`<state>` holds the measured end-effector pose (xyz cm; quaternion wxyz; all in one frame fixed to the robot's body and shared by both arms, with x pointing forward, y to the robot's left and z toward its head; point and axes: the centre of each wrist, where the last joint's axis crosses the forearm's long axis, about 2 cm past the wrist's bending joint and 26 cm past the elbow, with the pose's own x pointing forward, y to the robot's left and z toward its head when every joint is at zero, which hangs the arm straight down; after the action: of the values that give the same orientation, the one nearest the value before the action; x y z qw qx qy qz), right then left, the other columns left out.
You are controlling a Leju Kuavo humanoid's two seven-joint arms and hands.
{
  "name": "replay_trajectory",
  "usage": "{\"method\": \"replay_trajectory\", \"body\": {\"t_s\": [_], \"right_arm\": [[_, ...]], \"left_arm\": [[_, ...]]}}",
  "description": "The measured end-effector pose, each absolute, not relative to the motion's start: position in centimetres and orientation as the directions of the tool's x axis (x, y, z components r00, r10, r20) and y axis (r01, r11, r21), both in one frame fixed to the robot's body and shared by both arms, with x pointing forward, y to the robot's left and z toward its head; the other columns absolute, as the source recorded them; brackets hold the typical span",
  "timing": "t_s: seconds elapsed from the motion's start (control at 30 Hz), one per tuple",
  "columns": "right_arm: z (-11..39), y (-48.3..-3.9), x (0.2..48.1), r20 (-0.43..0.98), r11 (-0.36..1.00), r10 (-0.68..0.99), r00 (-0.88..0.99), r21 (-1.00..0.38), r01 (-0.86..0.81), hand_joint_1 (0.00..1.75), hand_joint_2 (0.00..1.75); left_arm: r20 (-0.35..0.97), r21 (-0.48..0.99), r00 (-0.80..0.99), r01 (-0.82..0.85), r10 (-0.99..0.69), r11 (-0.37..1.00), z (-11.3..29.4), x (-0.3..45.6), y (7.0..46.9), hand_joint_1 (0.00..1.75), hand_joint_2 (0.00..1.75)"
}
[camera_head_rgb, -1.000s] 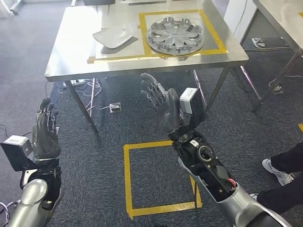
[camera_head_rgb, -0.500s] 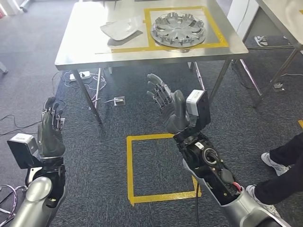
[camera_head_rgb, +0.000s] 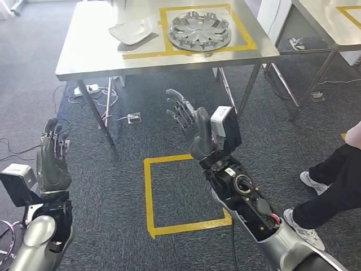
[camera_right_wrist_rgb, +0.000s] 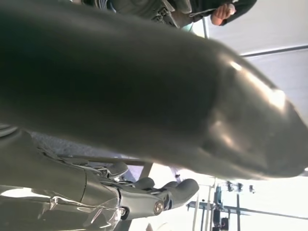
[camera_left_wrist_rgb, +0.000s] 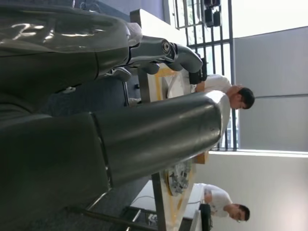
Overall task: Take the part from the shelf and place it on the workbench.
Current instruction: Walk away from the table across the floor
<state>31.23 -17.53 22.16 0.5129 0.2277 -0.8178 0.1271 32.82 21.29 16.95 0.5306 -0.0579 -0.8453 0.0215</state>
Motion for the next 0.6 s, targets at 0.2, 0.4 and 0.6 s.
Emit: {"method": "replay_trajectory", "body": {"t_s": [0.2, 0.4, 0.6], "right_arm": [[22.17, -17.55, 31.25, 0.901, 0.866, -0.234, -0.365, 0.023, -0.5, 0.0, 0.0], [22.17, -17.51, 31.36, 0.903, 0.857, -0.241, -0.356, 0.026, -0.515, 0.0, 0.0], [22.33, -17.51, 31.56, 0.902, 0.852, -0.248, -0.353, 0.03, -0.523, 0.0, 0.0]], "left_arm": [[0.896, -0.096, -0.429, 0.07, 0.117, 0.993, 16.93, 32.81, 21.32, 0.0, 0.0], [0.898, -0.091, -0.427, 0.057, 0.107, 0.994, 16.97, 32.8, 21.38, 0.0, 0.0], [0.895, -0.092, -0.433, 0.053, 0.106, 0.994, 17.21, 32.75, 21.37, 0.0, 0.0]]}}
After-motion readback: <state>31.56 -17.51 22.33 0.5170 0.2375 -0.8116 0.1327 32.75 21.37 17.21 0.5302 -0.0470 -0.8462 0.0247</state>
